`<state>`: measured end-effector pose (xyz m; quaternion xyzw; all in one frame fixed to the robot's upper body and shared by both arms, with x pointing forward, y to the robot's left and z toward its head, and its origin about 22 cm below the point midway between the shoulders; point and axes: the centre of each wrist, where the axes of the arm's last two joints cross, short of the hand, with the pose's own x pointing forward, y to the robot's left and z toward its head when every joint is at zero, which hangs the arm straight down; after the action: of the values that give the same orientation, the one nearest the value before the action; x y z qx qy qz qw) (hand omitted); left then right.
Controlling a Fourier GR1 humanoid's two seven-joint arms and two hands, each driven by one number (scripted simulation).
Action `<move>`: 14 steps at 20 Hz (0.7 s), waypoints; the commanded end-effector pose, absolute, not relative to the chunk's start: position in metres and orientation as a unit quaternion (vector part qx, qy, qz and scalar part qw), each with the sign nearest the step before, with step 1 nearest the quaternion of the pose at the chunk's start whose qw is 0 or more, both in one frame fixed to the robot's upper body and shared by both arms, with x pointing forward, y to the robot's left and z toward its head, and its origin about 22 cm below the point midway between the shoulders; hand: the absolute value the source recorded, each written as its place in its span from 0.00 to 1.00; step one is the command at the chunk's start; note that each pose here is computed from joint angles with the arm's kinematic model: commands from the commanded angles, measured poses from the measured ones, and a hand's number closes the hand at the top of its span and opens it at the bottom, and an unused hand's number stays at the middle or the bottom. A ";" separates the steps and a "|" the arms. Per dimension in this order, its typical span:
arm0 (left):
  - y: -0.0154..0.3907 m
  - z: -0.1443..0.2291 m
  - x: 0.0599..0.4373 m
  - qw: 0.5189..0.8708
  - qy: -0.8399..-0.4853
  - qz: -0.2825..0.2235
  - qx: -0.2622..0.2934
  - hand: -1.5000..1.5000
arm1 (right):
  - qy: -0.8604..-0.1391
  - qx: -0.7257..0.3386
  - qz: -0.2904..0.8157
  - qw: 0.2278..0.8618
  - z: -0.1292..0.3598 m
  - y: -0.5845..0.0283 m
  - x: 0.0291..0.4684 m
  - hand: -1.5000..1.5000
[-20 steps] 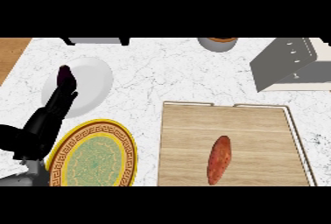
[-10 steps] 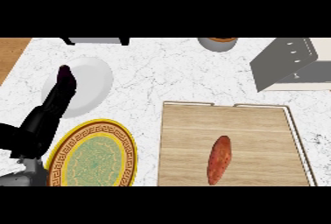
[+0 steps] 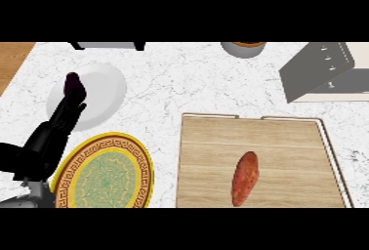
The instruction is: Pick the pear from the tray and place it in the tiered shelf
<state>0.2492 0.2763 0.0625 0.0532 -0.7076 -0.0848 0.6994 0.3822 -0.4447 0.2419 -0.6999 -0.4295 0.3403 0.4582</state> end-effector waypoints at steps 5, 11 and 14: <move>0.271 0.062 0.260 0.705 -0.703 -0.069 0.054 0.50 | -0.556 -0.660 0.214 0.458 0.288 -0.428 0.386 0.00; 0.291 0.063 0.246 0.702 -0.705 -0.080 0.064 0.50 | -0.624 -0.622 0.081 0.466 0.351 -0.439 0.364 0.00; 0.293 0.055 0.238 0.711 -0.697 -0.072 0.066 0.50 | -0.639 -0.596 0.016 0.486 0.357 -0.458 0.342 0.00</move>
<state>0.2464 0.2856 0.0569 0.0602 -0.7018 -0.0760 0.7057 0.3645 -0.4410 0.3394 -0.6230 -0.6141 0.0855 0.4769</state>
